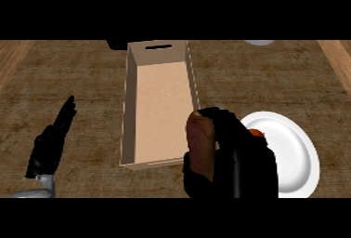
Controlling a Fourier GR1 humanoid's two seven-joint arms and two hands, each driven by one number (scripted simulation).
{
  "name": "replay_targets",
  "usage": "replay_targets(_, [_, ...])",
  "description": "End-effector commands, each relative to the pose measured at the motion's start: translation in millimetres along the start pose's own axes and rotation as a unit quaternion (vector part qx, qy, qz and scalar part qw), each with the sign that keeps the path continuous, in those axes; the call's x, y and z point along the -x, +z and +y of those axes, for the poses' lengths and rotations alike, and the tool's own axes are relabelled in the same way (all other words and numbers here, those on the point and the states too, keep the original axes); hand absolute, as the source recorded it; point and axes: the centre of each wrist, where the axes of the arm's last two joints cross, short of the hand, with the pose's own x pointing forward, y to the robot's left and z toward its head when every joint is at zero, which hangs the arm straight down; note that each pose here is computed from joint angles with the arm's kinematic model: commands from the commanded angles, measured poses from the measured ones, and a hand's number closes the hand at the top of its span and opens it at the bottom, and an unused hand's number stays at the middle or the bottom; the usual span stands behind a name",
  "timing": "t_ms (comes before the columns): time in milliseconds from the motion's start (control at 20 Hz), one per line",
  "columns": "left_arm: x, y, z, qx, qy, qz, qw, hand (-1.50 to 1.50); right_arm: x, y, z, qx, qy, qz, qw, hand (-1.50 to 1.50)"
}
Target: Pick the sweet potato from the plate and place it in the cardboard box
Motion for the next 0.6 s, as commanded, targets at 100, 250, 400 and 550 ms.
replay_targets(100, [16,-1,3,0.004,-0.001,-0.002,1.0000,0.00,-39,-47,7,-0.001,-0.011,0.064,0.998,1.50])
replay_targets(250, [5,-10,-8,0.009,-0.001,-0.006,0.9999,0.00,-49,-80,11,-0.016,-0.010,0.066,0.998,1.50])
replay_targets(400, [-5,4,-11,0.010,-0.005,-0.015,0.9998,0.00,-53,-101,31,-0.022,-0.011,0.087,0.996,1.50])
replay_targets(550, [5,-6,-10,0.021,-0.001,-0.010,0.9997,0.00,-41,-117,69,-0.047,0.008,0.093,0.995,1.50])
